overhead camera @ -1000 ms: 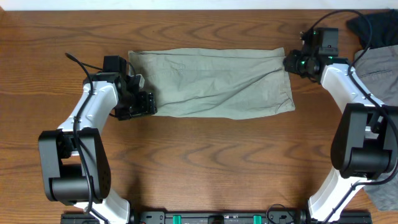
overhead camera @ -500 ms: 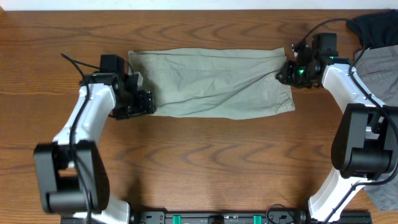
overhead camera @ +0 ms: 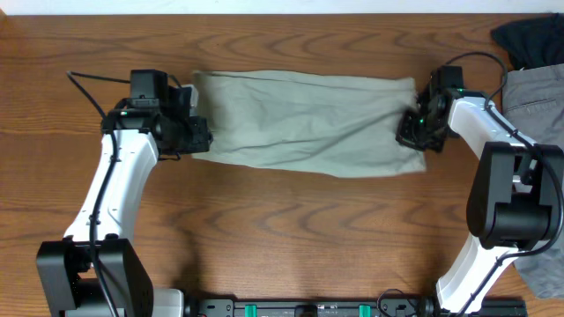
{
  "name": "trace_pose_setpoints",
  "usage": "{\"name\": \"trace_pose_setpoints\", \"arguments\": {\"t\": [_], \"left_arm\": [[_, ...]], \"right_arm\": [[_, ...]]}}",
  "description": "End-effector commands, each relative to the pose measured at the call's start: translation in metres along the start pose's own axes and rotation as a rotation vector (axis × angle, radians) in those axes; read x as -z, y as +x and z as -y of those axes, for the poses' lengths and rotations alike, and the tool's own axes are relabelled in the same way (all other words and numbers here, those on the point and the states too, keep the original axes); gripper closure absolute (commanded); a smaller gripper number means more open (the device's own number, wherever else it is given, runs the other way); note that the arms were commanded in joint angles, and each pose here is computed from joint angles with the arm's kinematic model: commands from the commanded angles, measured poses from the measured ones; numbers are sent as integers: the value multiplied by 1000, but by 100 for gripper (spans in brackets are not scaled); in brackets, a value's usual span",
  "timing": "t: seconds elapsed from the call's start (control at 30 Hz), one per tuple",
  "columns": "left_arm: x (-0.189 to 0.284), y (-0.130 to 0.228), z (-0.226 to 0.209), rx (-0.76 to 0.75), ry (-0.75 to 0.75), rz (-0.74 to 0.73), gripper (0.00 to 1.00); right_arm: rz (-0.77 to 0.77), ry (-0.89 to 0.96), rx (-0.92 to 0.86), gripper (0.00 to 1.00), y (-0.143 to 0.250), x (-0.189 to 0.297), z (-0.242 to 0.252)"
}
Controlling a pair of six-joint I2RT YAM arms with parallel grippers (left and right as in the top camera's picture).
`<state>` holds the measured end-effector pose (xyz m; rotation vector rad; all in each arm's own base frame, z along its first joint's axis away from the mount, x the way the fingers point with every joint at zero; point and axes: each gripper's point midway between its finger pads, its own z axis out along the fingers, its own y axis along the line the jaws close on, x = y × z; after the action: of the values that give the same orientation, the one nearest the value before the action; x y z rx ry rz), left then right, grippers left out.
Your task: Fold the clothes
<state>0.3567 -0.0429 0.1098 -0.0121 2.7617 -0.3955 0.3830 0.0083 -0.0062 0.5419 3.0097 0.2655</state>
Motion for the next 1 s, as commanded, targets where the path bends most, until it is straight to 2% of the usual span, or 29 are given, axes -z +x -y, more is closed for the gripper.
{"name": "trace_pose_setpoints", "arguments": {"t": [0.0,0.13,0.33,0.5,0.63,0.73,0.97], "left_arm": [[-3,-5,16,-94,13,21,53],[-8,-15,43,-212,42,70,53],[-32,-6,84,-403,87,44,55],[-68,-12,99,-451,107,54,67],[-94,-23,108,-478,124,95,73],[-110,-30,109,-487,129,120,76],[-146,-25,101,-479,125,98,79]], "right_arm": [[-83,450,-38,99,35,-16,79],[-99,378,-26,99,39,-15,65],[-75,36,121,98,33,10,3],[-51,-128,132,98,40,45,-29],[-87,-254,149,98,51,53,-53],[-79,-351,275,98,57,52,-79],[-49,-368,450,91,71,27,-123]]}}
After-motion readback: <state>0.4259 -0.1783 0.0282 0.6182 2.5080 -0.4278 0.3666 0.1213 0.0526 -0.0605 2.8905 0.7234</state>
